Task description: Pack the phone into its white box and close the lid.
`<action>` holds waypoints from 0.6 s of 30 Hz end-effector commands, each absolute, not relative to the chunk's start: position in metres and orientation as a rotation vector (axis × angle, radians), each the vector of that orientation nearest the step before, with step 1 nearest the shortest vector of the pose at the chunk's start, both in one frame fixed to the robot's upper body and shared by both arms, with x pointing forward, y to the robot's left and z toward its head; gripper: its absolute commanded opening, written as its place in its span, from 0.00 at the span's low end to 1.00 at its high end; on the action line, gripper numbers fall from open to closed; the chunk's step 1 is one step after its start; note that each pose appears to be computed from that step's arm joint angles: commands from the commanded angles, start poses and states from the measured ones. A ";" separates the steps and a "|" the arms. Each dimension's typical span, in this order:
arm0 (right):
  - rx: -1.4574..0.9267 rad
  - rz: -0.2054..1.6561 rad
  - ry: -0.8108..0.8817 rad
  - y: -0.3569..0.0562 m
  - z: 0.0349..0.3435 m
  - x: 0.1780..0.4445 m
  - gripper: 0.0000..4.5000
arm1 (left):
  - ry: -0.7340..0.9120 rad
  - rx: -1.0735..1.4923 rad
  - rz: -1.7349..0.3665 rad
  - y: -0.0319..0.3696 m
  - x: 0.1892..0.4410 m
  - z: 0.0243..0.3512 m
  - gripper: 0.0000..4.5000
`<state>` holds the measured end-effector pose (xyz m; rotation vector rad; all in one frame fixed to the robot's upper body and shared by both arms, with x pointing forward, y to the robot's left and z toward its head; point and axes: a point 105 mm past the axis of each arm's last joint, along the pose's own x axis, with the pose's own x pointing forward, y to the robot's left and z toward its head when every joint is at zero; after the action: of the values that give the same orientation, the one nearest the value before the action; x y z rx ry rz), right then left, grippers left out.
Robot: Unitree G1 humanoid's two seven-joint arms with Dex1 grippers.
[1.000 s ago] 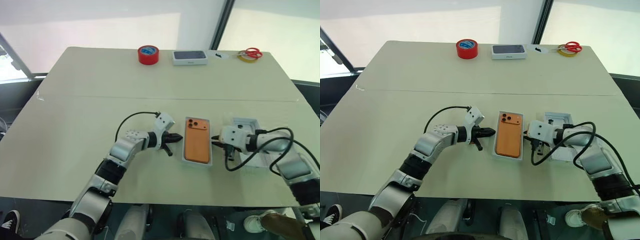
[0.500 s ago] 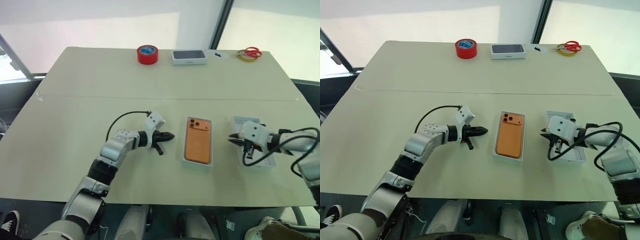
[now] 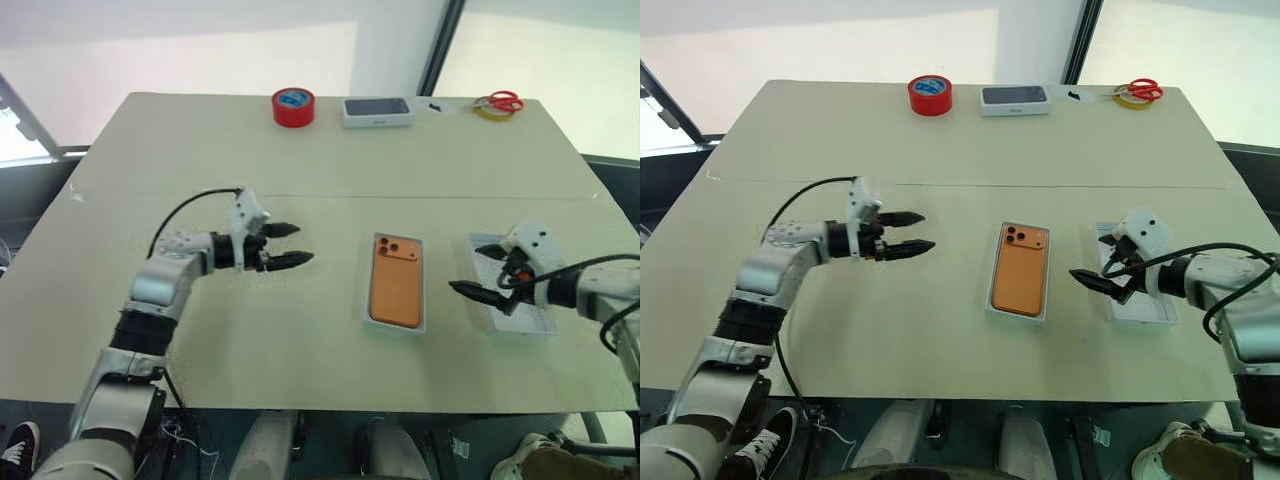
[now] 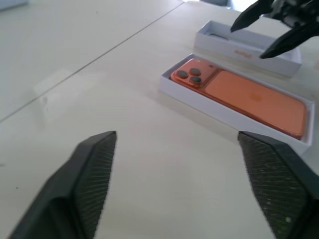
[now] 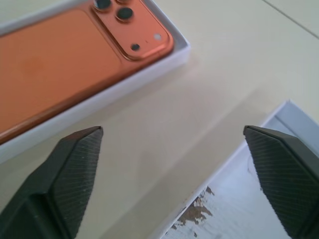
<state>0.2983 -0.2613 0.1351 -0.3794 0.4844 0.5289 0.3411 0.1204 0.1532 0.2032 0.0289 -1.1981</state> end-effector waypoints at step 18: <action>-0.118 0.281 0.850 -0.251 0.131 0.282 1.00 | -0.181 0.433 -1.404 0.147 0.288 0.168 0.99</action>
<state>0.2806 -0.2467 0.1269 -0.1089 0.8546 0.3064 0.2916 0.1506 0.1582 0.4086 -0.1248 -1.3911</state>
